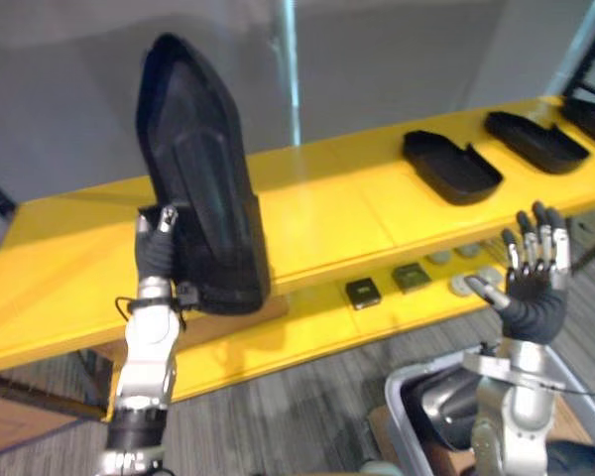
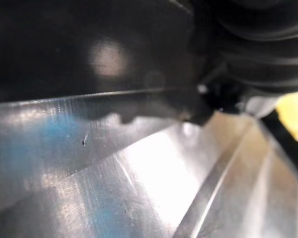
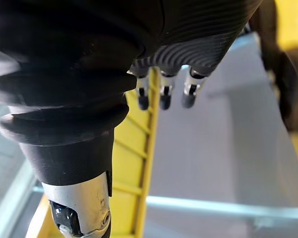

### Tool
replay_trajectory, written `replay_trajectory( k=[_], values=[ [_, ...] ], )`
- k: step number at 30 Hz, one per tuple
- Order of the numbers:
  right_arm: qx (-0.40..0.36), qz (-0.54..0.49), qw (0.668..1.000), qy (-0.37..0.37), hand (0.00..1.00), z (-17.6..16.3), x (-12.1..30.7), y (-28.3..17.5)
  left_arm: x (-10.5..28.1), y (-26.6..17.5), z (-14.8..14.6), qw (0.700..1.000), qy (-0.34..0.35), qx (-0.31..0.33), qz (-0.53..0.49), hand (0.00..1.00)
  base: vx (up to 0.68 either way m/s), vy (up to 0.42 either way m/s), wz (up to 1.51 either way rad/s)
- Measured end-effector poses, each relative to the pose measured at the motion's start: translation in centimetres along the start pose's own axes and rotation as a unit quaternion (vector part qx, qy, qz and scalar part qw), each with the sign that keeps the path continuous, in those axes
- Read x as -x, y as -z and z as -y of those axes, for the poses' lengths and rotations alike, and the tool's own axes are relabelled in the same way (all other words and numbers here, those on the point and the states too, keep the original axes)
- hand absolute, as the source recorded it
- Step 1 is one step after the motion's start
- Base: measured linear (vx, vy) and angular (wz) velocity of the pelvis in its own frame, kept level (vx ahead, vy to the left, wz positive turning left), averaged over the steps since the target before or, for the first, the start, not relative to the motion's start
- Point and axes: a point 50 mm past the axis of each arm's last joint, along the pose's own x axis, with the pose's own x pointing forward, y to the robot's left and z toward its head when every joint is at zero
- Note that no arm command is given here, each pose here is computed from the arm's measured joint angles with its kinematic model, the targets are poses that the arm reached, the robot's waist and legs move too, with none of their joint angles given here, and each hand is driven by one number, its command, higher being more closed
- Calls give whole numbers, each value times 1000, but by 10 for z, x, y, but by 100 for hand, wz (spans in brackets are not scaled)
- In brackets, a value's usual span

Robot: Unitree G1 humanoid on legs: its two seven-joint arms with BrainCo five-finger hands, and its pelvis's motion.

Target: Walk over and take plastic housings, then place them on the shelf

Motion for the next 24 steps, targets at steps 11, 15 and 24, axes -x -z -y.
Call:
replay_trajectory(
  k=[11,15,24],
  values=[
    [-78,-87,983,-139,0,-45,23,13,-91,-34,-24,989,-58,-58,-123,100,5,7,-14],
    [-71,-93,982,-146,0,-46,22,14,-87,-6,-26,969,-41,-101,-221,100,-4,8,-9],
    [-56,-111,983,-133,0,-47,21,18,-61,44,-33,922,-25,-114,-369,100,-16,2,-5]
  ],
)
